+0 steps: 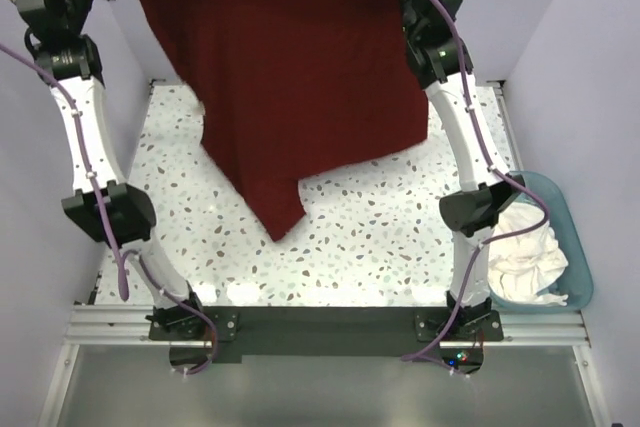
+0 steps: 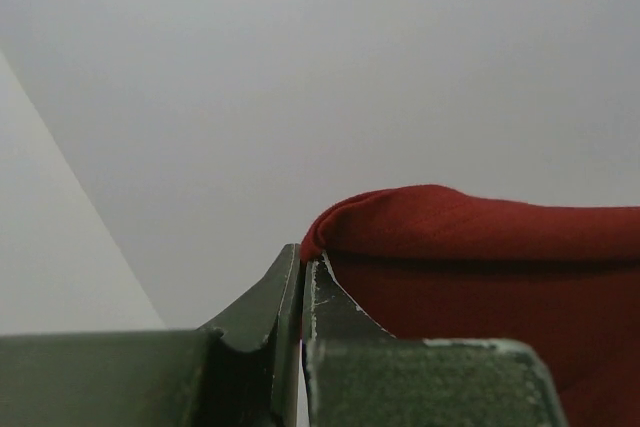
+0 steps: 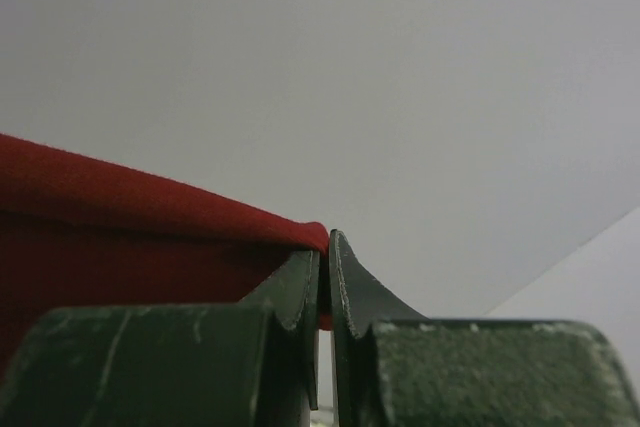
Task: Fold and stack the t-shirts
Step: Flatten the tshirt out
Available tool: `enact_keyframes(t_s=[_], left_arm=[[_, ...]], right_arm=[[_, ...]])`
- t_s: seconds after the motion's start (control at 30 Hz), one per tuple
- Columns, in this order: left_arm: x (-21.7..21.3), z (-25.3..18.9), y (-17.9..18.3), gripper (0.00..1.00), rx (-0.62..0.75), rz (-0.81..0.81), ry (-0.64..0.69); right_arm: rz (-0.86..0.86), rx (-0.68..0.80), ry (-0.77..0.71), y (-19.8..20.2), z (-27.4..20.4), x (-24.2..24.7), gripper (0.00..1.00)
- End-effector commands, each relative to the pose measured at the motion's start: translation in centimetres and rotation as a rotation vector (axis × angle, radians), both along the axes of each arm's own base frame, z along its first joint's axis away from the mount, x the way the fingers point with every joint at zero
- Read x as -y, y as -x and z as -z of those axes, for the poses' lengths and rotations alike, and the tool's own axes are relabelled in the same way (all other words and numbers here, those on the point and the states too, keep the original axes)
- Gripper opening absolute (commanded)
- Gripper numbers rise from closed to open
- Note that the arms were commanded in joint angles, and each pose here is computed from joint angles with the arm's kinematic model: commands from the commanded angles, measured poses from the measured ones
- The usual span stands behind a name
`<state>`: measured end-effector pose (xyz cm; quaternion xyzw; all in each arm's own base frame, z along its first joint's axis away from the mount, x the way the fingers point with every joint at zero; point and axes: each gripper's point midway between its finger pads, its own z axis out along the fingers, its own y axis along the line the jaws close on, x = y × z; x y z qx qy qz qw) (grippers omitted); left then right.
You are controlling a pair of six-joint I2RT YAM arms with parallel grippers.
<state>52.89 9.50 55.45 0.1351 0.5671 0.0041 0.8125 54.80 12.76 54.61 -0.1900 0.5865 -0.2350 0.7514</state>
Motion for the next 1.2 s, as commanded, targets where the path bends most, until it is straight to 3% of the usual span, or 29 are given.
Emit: enact_keyframes(t_s=[0.0, 0.07, 0.1, 0.13, 0.23, 0.3, 0.33, 0.4, 0.43, 0.6, 0.7, 0.8, 0.97, 1.13, 1.17], left_arm=[[1.0, -16.6, 9.2, 0.0, 0.516, -0.067, -0.028], [0.4, -17.8, 10.5, 0.0, 0.594, -0.119, -0.019], [1.0, -20.0, 13.8, 0.0, 0.695, -0.139, -0.031], [0.5, -20.1, 14.2, 0.0, 0.711, -0.182, -0.035], [0.0, -17.1, 12.2, 0.0, 0.623, -0.182, -0.065], [1.1, -14.7, 11.2, 0.0, 0.559, -0.124, -0.12], [0.4, -10.1, 8.3, 0.0, 0.456, -0.124, -0.139], [1.6, -6.2, 7.4, 0.0, 0.374, -0.055, -0.197], [1.3, -0.8, 5.4, 0.0, 0.259, -0.035, -0.191], [2.8, 12.9, 4.4, 0.0, -0.007, 0.041, -0.207], [3.3, 22.6, 4.7, 0.0, -0.19, 0.054, -0.228], [3.1, 26.7, 4.6, 0.0, -0.299, 0.066, -0.233], [2.7, 30.0, 3.7, 0.0, -0.451, 0.106, -0.226], [2.6, 26.6, 4.0, 0.0, -0.43, 0.153, -0.317], [3.0, 27.0, 5.0, 0.0, -0.485, 0.181, -0.31]], right_arm=[[0.018, 0.443, -0.166, 7.7, -14.0, 4.0, 0.0], [-0.008, 0.581, -0.192, 11.0, -17.3, 5.0, 0.0], [-0.016, 0.586, -0.193, 10.9, -17.3, 5.1, 0.0], [-0.017, 0.603, -0.203, 11.3, -17.7, 5.4, 0.0], [-0.042, 0.549, -0.19, 9.7, -16.2, 5.3, 0.0], [-0.105, 0.417, -0.129, 7.0, -12.2, 3.6, 0.0], [-0.137, 0.363, -0.102, 6.1, -10.2, 2.7, 0.0], [-0.22, 0.204, -0.006, 3.8, -3.3, 0.3, 0.0], [-0.239, 0.15, 0.02, 3.2, -0.7, -0.3, 0.0], [-0.322, -0.242, 0.152, 1.7, 17.6, -2.0, 0.0], [-0.349, -0.376, 0.216, 2.4, 24.7, -2.1, 0.0], [-0.377, -0.484, 0.245, 3.0, 28.6, -2.3, 0.0], [-0.396, -0.621, 0.256, 3.0, 31.2, -2.4, 0.0], [-0.399, -0.658, 0.275, 3.5, 28.9, -2.1, 0.0], [-0.398, -0.691, 0.288, 4.1, 29.0, -1.7, 0.0]])
